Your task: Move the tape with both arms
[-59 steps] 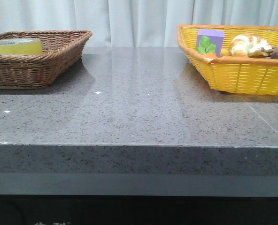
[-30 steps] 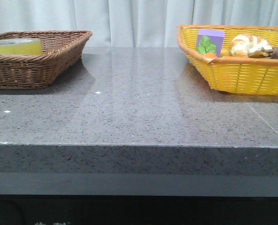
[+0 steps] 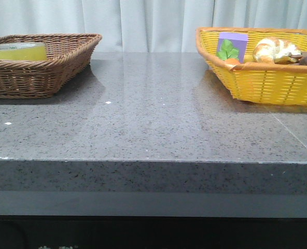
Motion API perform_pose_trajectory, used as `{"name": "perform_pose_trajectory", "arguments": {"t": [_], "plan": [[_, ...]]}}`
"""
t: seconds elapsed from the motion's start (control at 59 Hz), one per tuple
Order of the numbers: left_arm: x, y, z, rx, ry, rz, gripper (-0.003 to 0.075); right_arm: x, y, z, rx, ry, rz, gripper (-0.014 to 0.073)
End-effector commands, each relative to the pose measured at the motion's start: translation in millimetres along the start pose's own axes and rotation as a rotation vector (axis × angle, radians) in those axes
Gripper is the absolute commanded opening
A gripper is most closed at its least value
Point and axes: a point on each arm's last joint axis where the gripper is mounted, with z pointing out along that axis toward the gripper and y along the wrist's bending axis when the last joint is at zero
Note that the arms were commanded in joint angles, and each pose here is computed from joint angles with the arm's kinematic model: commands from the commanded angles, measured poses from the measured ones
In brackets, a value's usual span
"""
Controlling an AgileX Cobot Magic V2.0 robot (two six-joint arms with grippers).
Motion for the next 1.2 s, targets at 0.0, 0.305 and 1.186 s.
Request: {"name": "perform_pose_trajectory", "arguments": {"t": [0.0, 0.305, 1.186], "plan": [[-6.8, 0.7, -1.8, -0.006, -0.097, -0.016, -0.0020, -12.9, -0.7, -4.6, 0.009, -0.093, -0.006, -0.0116], [-6.8, 0.7, -1.8, -0.006, -0.097, -0.016, -0.0020, -8.3, -4.4, -9.9, 0.040, -0.122, 0.005, -0.0116], [-6.8, 0.7, -1.8, -0.006, -0.097, -0.016, -0.0020, 167.3, -36.1, -6.6, 0.572, -0.602, 0.073, -0.0116]]}}
